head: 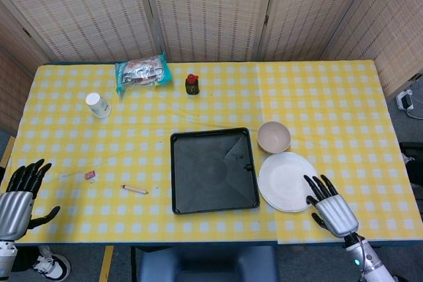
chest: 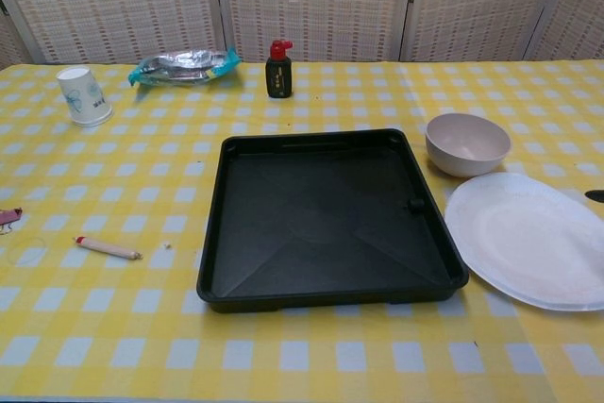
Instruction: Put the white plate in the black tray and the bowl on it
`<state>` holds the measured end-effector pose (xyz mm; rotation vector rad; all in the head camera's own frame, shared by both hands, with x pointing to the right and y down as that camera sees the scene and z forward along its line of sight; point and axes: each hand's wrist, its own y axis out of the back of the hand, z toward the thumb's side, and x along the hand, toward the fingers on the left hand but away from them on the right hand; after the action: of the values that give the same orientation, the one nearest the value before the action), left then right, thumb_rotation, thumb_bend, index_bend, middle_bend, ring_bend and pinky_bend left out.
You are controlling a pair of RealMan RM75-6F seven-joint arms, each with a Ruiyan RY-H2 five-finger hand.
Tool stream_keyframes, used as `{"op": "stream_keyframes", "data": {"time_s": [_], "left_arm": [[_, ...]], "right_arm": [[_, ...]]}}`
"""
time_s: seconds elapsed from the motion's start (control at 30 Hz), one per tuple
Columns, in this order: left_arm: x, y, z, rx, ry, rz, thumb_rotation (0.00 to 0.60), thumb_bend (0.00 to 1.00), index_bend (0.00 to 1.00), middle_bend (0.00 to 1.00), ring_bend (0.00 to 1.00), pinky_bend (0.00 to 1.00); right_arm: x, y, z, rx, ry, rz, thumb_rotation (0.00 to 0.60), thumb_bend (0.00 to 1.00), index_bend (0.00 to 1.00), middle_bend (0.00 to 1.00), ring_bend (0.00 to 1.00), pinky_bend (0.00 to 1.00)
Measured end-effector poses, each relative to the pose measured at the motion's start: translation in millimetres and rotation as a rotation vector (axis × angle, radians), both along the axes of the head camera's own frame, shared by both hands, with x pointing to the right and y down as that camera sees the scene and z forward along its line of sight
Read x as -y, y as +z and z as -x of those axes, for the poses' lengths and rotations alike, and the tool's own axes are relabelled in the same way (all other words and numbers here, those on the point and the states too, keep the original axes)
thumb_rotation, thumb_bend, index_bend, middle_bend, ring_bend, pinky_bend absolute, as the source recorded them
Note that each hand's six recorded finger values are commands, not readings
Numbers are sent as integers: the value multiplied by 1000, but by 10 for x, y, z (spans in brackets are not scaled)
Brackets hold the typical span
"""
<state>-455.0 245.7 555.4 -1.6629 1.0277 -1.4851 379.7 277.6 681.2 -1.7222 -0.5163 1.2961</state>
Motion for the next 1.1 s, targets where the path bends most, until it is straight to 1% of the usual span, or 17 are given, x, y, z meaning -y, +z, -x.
{"op": "stream_keyframes", "data": {"time_s": [0.07, 0.17, 0.37, 0.5, 0.63, 0.77, 0.9, 1.03, 1.1], "left_arm": [[5, 3, -4, 0, 3, 2, 600, 241, 0, 52, 55, 56], [11, -6, -3, -3, 2, -2, 600, 241, 0, 53, 56, 56], [29, -48, 32, -1, -11, -19, 600, 240, 0, 52, 54, 56], [25, -39, 25, 0, -8, -15, 600, 240, 0, 52, 55, 56], [26, -37, 23, 0, -8, -13, 600, 241, 0, 52, 58, 56], [39, -82, 46, 2, -18, -31, 600, 240, 0, 53, 60, 56], [42, -110, 60, 4, -22, -39, 600, 240, 0, 52, 60, 56], [42, -113, 43, -13, -22, -40, 600, 241, 0, 52, 62, 56], [43, -122, 39, -26, -24, -44, 600, 240, 0, 52, 62, 56]], "right_arm": [[51, 35, 8, 0, 6, -10, 600, 344, 475, 0, 0, 0], [76, 78, 15, -3, 5, 0, 600, 344, 475, 0, 0, 0], [59, 90, 14, -2, 1, 13, 600, 345, 475, 0, 0, 0], [65, 105, -10, -8, 10, 16, 600, 344, 475, 0, 0, 0], [85, 152, 2, -9, 8, 19, 600, 344, 475, 0, 0, 0], [115, 216, 31, 3, 6, 20, 600, 345, 487, 0, 0, 0], [146, 261, 84, 18, 0, 7, 600, 345, 534, 0, 2, 0], [179, 276, 141, 40, -5, -10, 600, 445, 623, 10, 31, 0], [191, 275, 164, 54, -3, -15, 600, 461, 658, 30, 43, 0]]}}
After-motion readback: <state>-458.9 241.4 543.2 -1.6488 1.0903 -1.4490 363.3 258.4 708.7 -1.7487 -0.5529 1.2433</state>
